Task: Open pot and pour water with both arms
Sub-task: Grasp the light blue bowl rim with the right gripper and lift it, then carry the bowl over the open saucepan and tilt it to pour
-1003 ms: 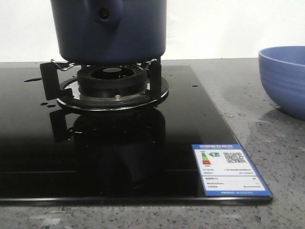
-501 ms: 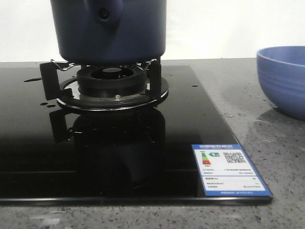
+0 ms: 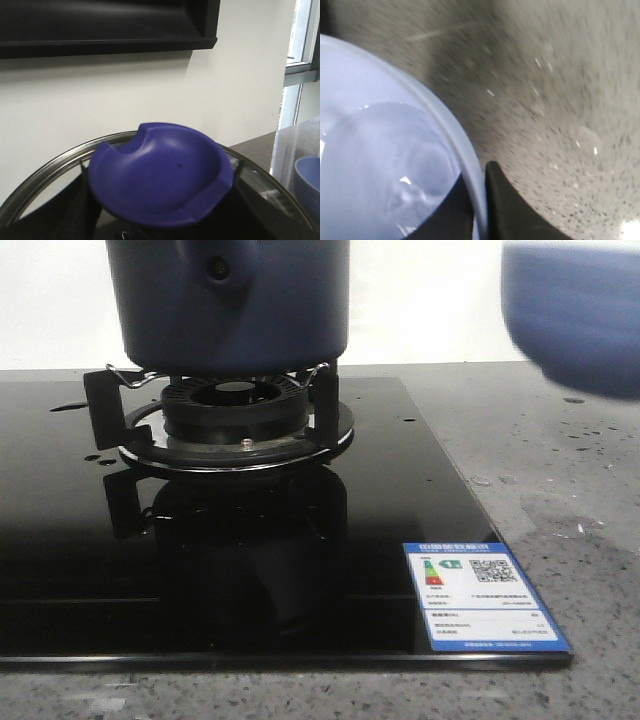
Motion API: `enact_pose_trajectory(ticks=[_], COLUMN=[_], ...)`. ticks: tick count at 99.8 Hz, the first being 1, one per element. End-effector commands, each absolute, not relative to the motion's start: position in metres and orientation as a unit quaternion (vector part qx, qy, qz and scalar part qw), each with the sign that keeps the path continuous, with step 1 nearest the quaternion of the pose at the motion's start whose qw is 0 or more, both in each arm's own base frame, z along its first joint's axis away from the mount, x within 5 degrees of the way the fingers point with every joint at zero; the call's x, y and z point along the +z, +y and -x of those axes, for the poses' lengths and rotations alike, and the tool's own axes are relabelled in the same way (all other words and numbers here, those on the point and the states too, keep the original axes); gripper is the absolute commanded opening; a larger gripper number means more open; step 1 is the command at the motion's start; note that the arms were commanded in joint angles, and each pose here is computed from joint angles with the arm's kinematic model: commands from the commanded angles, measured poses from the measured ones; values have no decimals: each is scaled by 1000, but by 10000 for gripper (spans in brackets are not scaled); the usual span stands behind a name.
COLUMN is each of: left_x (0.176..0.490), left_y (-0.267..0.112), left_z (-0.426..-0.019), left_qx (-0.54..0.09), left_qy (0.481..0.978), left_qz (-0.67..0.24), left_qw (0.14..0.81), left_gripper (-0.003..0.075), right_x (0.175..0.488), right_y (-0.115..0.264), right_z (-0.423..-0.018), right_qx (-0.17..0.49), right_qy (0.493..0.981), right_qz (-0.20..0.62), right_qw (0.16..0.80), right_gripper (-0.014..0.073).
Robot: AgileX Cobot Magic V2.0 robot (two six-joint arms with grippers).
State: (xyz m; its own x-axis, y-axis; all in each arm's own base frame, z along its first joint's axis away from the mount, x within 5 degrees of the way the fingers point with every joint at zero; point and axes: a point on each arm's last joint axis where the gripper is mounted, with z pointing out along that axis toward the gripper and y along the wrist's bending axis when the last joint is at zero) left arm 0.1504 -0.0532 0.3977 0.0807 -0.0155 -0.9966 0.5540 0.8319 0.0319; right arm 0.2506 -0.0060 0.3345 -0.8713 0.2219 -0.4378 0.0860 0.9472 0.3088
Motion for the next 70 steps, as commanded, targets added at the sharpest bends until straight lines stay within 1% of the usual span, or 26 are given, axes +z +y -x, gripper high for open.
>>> enact_pose_trajectory(ticks=[1,7,18,28,35,45,53,70], left_x=[414,414,415,415,415,415,415,415], left_y=[-54,-54,-54,-54,-54,-54,-54,-54], left_z=[-144,-144,-144,-144,-144,-144,-144,-144], left_qx=[-229,-230,-232,-232,-232,-232,-232,-232], left_qy=[623,623,622,622,622,622,622,622], left_qz=[-189,-188,-186,-186,-186,-186,-186,-186], left_qw=[724,724,724,724,724,724,724,724], left_gripper=[262,262,262,262,262,262,262,262], right_x=[384,405,438,460,475,490,500,509], right_y=[4,11,25,39,53,72,87,114], right_z=[-248,-249,-256,-267,-279,-292,-305,-326], right_qx=[157,161,172,183,186,181,153,112], right_qy=[935,929,923,918,910,898,890,872], right_qz=[-48,-25,18,45,71,106,128,155], right_qw=[314,333,345,349,365,386,410,451], right_gripper=[-59,-59,-58,-58,-58,-43,-39,-39])
